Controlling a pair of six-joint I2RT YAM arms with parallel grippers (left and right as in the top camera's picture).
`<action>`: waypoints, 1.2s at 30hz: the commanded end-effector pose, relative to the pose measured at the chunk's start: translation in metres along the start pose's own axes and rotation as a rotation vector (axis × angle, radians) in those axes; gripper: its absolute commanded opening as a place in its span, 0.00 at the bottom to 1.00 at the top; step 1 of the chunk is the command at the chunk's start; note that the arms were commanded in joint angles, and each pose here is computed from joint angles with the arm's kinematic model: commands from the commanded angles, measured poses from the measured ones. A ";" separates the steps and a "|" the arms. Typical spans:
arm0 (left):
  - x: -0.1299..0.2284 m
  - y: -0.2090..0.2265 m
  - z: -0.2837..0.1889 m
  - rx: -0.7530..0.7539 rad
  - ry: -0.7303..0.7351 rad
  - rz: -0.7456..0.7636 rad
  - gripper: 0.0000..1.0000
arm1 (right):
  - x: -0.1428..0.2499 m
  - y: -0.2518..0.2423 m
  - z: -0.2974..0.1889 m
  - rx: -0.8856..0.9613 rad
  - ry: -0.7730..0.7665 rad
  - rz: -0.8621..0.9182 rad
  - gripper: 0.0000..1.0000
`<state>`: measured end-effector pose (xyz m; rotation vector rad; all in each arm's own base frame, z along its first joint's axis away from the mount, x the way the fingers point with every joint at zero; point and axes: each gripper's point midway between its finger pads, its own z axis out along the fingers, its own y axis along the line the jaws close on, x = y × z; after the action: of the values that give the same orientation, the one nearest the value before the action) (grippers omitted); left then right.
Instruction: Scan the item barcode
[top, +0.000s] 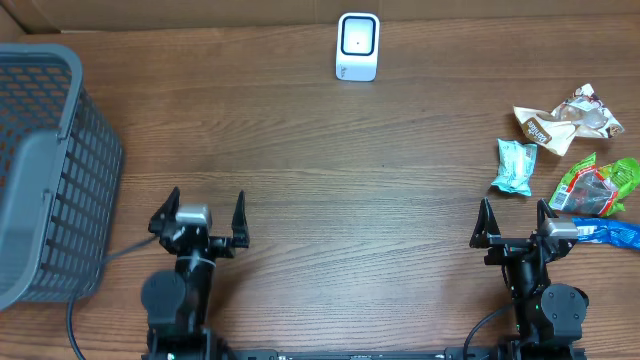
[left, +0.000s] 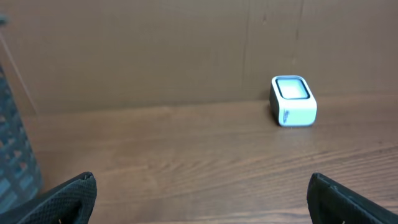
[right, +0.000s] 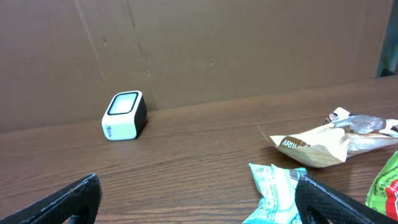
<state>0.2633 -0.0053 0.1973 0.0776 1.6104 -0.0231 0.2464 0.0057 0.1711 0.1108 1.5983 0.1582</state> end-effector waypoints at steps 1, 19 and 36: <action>0.009 -0.002 -0.007 -0.004 -0.041 0.054 1.00 | 0.001 -0.001 0.000 0.003 -0.006 -0.004 1.00; 0.040 -0.006 -0.016 0.003 0.028 0.102 1.00 | 0.001 -0.001 0.000 0.003 -0.006 -0.004 1.00; 0.040 -0.005 -0.016 0.003 0.028 0.103 1.00 | 0.001 -0.001 0.000 0.003 -0.006 -0.004 1.00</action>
<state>0.2463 -0.0087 0.1576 0.1446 1.6394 0.0308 0.2464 0.0057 0.1712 0.1114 1.5979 0.1582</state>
